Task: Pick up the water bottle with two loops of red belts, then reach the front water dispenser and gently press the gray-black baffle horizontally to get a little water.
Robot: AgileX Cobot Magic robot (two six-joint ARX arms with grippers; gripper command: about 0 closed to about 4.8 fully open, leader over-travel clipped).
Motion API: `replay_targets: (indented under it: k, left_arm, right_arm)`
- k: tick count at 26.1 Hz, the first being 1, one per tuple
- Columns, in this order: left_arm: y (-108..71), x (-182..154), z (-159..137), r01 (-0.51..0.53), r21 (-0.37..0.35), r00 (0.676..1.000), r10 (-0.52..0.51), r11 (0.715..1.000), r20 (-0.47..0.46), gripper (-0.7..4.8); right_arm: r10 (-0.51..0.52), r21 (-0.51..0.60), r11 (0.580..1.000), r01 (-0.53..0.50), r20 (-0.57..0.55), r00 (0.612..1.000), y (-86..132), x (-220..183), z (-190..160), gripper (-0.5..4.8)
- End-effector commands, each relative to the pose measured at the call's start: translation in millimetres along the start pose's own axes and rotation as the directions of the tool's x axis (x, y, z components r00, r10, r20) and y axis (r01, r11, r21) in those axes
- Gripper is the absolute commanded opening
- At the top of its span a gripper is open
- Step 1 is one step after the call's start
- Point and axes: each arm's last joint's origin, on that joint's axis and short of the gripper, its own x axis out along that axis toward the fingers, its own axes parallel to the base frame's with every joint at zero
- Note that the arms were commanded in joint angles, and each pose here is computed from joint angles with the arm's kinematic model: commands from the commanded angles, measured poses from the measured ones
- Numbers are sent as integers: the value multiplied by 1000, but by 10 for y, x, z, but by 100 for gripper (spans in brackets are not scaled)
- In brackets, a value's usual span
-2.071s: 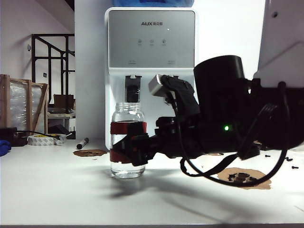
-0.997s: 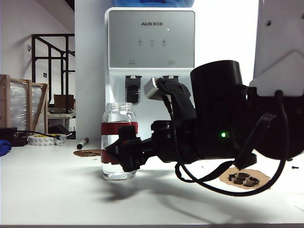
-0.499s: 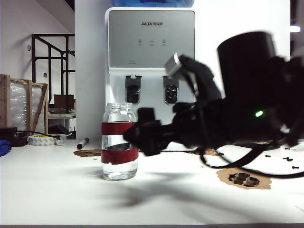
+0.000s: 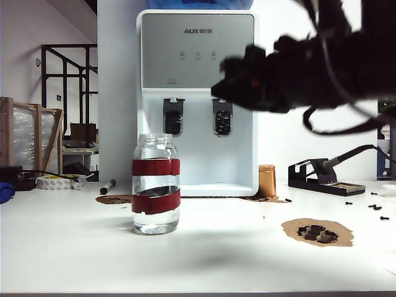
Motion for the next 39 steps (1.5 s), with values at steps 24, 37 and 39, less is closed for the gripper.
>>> replay_targets:
  k: [24, 37, 39]
  left_arm:
    - [130, 371, -89, -349, -102, 932, 356, 932, 68, -5]
    - [179, 560, -175, -469, -143, 868, 485, 872, 108, -5]
    - [181, 559, -168, -471, -145, 866, 487, 870, 114, -5]
  right_arm:
    - [-22, 27, 999, 28, -216, 976, 76, -1248, 553, -2]
    - [5, 70, 997, 14, -269, 963, 88, -1267, 480, -1]
    - [5, 77, 997, 16, -264, 965, 88, -1266, 485, -1]
